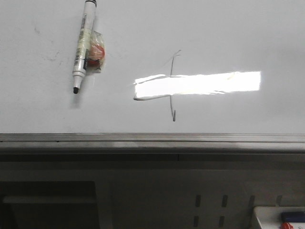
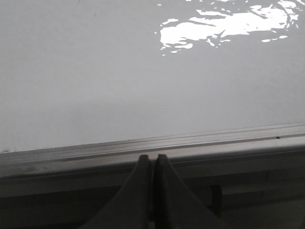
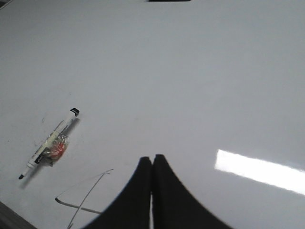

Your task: Write number 4 on whiteboard

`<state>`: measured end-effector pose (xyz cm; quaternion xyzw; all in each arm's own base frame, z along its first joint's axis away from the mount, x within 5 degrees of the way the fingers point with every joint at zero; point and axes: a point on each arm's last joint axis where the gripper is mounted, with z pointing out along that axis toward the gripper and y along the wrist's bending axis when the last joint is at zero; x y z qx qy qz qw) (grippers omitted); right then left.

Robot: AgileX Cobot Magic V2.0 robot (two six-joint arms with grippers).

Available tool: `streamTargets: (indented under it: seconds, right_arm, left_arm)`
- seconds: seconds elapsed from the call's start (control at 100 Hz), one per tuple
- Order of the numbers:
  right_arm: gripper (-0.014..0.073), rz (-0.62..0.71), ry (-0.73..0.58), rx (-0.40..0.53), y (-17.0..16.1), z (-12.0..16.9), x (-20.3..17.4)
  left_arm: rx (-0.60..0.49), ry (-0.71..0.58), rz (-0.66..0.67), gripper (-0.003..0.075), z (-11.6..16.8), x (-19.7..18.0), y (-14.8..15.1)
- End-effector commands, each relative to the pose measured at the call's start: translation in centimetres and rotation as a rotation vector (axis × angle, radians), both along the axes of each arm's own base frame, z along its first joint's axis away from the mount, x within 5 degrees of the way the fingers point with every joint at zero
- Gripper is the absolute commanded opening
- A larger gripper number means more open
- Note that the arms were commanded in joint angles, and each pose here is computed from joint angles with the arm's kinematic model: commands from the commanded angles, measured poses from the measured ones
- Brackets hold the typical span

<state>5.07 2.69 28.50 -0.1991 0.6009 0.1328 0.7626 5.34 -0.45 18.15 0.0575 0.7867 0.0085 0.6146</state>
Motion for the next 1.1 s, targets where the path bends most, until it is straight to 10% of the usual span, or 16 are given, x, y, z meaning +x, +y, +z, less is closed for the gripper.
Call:
streamTargets:
  seconds: [0.0, 0.09, 0.32, 1.09]
  right_arm:
    - [-0.0054, -0.086, -0.09, 0.034, -0.6, 0.5, 0.3]
    - [-0.0054, -0.174, -0.149, -0.044, -0.8, -1.1, 0.7]
    - [-0.0054, -0.304, 0.136, 0.088, -1.5, -7.6, 1.7]
    - [-0.0054, -0.469, 0.442, -0.011, -2.8, -11.0, 0.3]
  left_arm:
    - [-0.014, -0.04, 0.01, -0.002, -0.6, 0.0, 0.1]
    - [-0.014, -0.04, 0.01, -0.002, -0.6, 0.0, 0.1]
    - [-0.014, -0.04, 0.01, -0.002, -0.6, 0.0, 0.1]
    - [-0.025, -0.041, 0.01, -0.002, -0.5, 0.0, 0.0]
